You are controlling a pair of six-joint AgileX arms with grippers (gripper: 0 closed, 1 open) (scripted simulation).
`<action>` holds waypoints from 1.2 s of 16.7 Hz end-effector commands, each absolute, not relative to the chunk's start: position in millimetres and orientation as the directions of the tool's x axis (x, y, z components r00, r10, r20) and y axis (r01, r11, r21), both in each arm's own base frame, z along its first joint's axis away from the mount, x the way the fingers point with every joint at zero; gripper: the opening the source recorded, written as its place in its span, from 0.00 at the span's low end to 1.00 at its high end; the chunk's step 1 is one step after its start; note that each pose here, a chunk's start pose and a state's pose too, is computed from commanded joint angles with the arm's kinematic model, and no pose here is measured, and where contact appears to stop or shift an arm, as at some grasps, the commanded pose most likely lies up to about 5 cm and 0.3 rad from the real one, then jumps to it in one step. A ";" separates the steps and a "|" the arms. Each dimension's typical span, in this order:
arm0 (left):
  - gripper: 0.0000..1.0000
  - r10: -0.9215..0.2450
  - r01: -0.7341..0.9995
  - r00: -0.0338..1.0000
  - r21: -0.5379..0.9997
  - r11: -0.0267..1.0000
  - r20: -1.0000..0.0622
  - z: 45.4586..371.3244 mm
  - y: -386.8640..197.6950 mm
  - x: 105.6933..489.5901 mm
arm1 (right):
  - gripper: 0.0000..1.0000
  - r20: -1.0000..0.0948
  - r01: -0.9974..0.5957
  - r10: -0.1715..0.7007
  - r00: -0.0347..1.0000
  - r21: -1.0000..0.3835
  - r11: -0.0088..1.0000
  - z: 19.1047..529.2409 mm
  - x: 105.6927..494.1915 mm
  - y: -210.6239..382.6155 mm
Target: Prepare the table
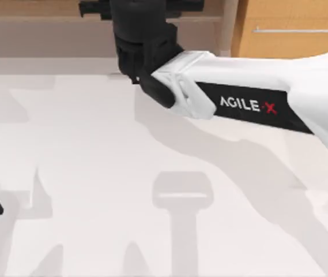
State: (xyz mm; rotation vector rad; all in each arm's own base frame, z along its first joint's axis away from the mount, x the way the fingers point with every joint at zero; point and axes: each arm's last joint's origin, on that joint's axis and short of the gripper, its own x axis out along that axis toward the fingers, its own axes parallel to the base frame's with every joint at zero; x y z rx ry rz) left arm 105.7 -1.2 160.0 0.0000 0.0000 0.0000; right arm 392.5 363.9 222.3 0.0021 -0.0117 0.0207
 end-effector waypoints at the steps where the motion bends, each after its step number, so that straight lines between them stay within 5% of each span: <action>1: 1.00 0.000 0.000 1.000 0.000 1.000 0.000 160.0 -1.2 105.7 | 0.00 0.012 -0.055 0.055 0.998 0.017 0.998 224.6 386.1 365.4; 6: 1.00 0.000 0.000 1.000 0.000 1.000 0.000 160.0 -1.2 105.7 | 0.00 0.004 -0.311 0.314 0.949 0.151 0.938 237.8 341.9 363.6; 11: 1.00 0.000 0.000 1.000 0.000 1.000 0.000 160.0 -1.2 105.7 | 0.00 0.070 -0.511 0.526 0.847 0.377 0.773 275.0 314.1 310.9; 15: 1.00 0.000 0.000 1.000 0.000 1.000 0.000 160.0 -1.2 105.7 | 0.00 0.182 -0.545 0.543 0.820 0.538 0.643 310.9 315.8 221.8; 20: 1.00 0.000 0.000 1.000 0.000 1.000 0.000 160.0 -1.2 105.7 | 0.00 0.251 -0.467 0.419 0.872 0.681 0.564 323.3 314.0 90.7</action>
